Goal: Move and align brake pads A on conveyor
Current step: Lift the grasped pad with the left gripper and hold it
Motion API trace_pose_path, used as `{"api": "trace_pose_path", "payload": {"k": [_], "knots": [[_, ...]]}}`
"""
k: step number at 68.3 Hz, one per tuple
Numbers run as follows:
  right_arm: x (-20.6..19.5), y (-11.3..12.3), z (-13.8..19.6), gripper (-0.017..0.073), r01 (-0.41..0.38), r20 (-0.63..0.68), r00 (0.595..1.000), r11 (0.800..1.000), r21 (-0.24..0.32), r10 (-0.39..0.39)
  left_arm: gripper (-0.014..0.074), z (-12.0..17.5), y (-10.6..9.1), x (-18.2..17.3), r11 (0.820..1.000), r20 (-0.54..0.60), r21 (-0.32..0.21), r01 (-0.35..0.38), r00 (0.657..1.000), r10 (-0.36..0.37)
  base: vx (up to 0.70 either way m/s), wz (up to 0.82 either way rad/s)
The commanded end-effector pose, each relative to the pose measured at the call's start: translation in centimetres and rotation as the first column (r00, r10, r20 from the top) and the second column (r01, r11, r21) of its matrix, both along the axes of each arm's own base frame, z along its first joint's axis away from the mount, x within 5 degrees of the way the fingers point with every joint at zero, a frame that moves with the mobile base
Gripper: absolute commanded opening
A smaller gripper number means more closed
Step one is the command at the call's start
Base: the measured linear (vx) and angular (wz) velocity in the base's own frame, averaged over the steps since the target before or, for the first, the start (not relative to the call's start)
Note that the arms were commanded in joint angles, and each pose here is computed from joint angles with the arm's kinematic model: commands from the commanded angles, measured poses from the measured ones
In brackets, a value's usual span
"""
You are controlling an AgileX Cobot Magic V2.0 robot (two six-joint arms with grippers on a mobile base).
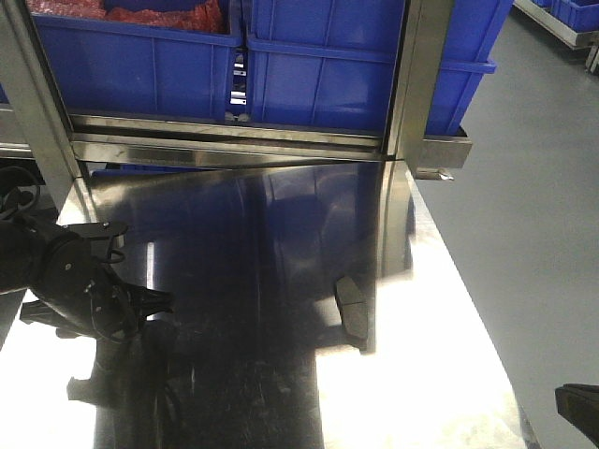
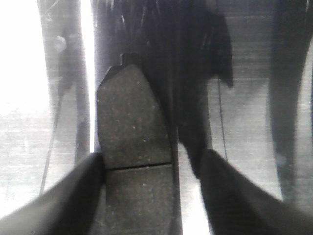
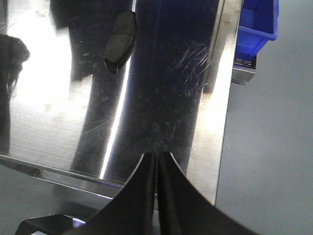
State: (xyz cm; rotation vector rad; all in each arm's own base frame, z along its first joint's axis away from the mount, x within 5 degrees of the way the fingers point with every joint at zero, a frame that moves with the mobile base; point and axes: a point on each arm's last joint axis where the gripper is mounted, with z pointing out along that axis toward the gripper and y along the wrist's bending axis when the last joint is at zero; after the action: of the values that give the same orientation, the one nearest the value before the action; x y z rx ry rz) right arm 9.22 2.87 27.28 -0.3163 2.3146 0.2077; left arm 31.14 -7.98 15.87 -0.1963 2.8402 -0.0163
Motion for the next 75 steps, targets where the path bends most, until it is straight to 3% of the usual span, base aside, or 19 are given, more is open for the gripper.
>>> {"api": "trace_pose_path", "payload": {"k": [1, 10, 17, 29, 45, 63, 75], "knots": [[0.4, 0.1, 1.1, -0.0008, 0.003, 0.073, 0.997, 1.0, 0.017, -0.005, 0.0272, 2.0, -0.2, 0.5, 1.0, 0.079, -0.028, -0.003, 0.997, 0.005, 0.0, 0.0], [0.4, 0.1, 1.1, -0.0008, 0.003, 0.073, 0.997, 1.0, 0.017, -0.005, 0.0132, 2.1, -0.2, 0.5, 1.0, 0.081, -0.025, 0.006, 0.997, -0.004, 0.0, 0.0], [0.4, 0.1, 1.1, -0.0008, 0.003, 0.073, 0.997, 1.0, 0.017, -0.005, 0.0084, 2.5, -0.2, 0.5, 1.0, 0.1, -0.031, 0.008, 0.995, -0.005, 0.0, 0.0], [0.4, 0.1, 1.1, -0.0008, 0.003, 0.073, 0.997, 1.0, 0.017, -0.005, 0.0087, 3.9, -0.1, -0.5, 0.998, 0.181, -0.054, 0.022, 0.983, -0.012, 0.0, 0.0], [0.4, 0.1, 1.1, -0.0008, 0.003, 0.071, 0.997, 1.0, 0.017, -0.004, 0.009, 6.6, 1.1, -4.9, 0.994, 0.339, -0.087, 0.061, 0.94, -0.028, 0.0, 0.0], [0.4, 0.1, 1.1, -0.0008, 0.003, 0.071, 0.997, 1.0, 0.017, -0.004, 0.0093, 7.6, 2.4, -9.2, 0.993, 0.404, -0.098, 0.072, 0.914, -0.026, 0.0, 0.0], [0.4, 0.1, 1.1, -0.0008, 0.003, 0.071, 0.997, 1.0, 0.017, -0.004, 0.0093, 8.2, 2.8, -11.1, 0.988, 0.489, -0.121, 0.094, 0.872, -0.023, 0.0, 0.0]]}}
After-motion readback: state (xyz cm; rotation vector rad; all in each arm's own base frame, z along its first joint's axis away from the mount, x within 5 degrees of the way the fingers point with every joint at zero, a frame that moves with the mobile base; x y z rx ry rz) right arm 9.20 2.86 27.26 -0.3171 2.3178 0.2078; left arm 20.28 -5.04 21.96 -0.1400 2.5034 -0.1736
